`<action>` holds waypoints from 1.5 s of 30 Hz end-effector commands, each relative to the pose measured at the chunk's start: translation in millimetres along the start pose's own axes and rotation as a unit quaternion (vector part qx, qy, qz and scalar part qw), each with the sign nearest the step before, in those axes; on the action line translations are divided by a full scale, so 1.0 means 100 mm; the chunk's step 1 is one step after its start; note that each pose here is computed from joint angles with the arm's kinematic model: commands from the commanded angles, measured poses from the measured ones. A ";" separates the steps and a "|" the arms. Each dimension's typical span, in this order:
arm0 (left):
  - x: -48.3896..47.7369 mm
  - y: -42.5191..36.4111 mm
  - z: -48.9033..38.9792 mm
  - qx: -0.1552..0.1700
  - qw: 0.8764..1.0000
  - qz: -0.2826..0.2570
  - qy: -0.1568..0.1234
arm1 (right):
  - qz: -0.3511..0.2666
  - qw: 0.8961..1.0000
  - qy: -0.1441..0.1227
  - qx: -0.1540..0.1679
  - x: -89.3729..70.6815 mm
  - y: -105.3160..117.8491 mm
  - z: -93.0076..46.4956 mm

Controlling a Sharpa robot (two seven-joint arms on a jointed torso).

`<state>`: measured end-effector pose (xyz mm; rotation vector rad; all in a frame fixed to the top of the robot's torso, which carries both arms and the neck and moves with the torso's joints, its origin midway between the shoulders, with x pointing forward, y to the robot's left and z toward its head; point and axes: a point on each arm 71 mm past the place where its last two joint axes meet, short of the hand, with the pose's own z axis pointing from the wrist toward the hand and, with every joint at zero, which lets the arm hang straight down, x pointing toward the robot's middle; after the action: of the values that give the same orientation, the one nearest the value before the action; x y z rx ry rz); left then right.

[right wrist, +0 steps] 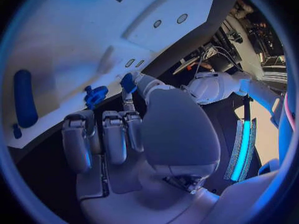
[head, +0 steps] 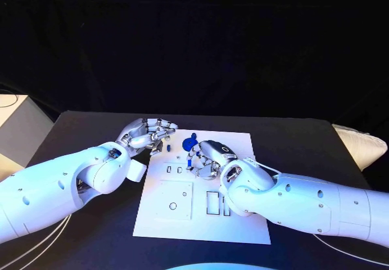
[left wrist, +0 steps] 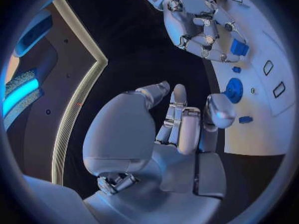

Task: Assemble the parts on the task board

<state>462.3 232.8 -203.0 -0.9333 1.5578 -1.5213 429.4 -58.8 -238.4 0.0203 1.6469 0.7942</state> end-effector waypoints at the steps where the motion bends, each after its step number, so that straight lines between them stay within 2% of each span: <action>1: 0.049 0.012 0.009 -0.012 1.000 0.010 0.022 | -0.028 0.999 -0.017 0.002 0.03 0.03 0.01; 18: 0.090 0.032 0.027 -0.022 0.999 0.011 0.036 | -0.043 0.999 -0.019 0.000 0.20 0.07 0.03; 45: 0.110 0.030 0.029 -0.021 0.999 0.016 0.043 | -0.047 0.999 -0.016 -0.005 0.30 0.07 0.04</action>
<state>460.9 224.7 -206.9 -0.8898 1.6510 -1.5099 423.0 -39.7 -261.3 -0.0344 1.6142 0.7231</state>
